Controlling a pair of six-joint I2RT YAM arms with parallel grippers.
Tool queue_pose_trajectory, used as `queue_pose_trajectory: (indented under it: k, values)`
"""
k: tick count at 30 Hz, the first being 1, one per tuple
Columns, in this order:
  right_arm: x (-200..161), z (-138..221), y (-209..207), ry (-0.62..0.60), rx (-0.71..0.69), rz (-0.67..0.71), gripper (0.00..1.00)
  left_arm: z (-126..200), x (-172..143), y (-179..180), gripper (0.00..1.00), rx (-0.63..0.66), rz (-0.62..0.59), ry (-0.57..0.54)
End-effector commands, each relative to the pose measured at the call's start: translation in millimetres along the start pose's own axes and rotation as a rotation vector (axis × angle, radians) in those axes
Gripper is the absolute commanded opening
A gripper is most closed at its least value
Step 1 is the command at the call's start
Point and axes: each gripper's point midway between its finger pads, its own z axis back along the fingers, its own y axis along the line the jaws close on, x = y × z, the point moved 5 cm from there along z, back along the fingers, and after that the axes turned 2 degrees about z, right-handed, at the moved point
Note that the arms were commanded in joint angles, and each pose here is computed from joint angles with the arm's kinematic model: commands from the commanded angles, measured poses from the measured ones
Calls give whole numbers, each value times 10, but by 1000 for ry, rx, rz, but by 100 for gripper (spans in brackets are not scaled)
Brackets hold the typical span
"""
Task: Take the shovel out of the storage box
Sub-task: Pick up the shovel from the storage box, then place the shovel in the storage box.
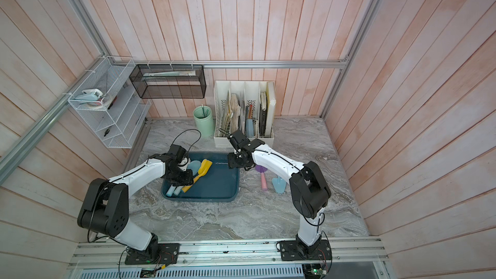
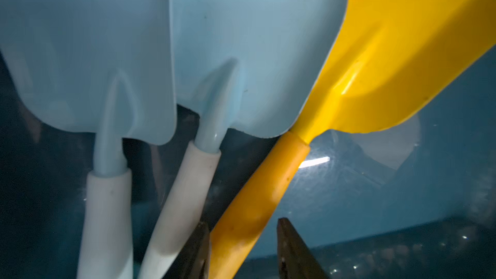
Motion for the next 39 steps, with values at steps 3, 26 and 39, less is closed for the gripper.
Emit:
queue_pose_trajectory:
  k: [3, 26, 39]
  values:
    - [13, 47, -27, -13, -1, -15, 62, -63, 43, -82, 44, -2, -62, 29]
    - [62, 267, -274, -77, -22, -45, 62, 549, 350, -825, 0, -366, -74, -209]
    - [-29, 313, -343, -83, -22, -55, 63, -14, 241, -1507, 0, -370, -140, -33]
